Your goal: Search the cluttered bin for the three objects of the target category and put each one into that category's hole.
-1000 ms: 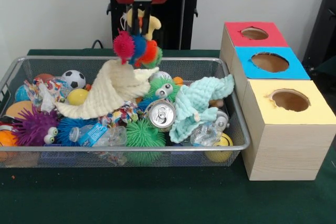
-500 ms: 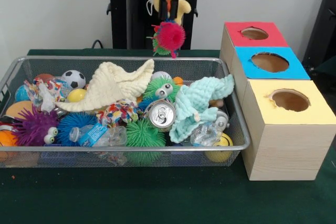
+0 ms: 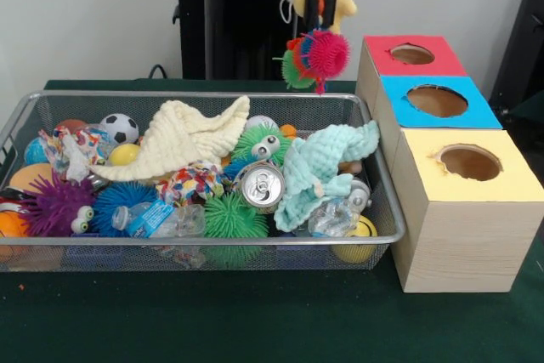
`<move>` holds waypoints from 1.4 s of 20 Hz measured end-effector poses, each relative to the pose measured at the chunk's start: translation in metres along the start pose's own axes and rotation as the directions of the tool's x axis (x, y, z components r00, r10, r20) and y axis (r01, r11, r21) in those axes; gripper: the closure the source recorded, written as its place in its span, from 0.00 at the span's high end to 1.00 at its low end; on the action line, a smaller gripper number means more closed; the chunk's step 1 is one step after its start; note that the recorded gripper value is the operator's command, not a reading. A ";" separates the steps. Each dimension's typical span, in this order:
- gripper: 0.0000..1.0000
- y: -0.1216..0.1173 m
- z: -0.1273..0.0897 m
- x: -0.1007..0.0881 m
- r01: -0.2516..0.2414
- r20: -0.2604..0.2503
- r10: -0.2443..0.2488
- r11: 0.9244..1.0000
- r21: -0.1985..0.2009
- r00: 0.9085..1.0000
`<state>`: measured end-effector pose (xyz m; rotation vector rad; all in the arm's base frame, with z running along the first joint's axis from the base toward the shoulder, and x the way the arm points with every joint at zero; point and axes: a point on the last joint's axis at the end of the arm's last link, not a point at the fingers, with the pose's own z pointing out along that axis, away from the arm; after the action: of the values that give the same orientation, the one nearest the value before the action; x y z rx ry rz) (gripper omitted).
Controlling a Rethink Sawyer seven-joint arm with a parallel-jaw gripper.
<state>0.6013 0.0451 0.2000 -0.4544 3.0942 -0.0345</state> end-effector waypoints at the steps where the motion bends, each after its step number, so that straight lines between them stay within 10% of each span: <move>1: 0.00 0.008 0.002 -0.002 0.013 0.008 -0.013 1.000 0.000 1.000; 16: 0.00 0.107 0.073 0.008 0.118 0.162 -0.117 0.993 0.002 0.980; 28: 0.00 0.127 0.106 0.040 0.034 0.185 -0.035 0.999 0.004 0.982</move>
<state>0.5279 0.1532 0.0906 -0.4815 2.9037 0.0056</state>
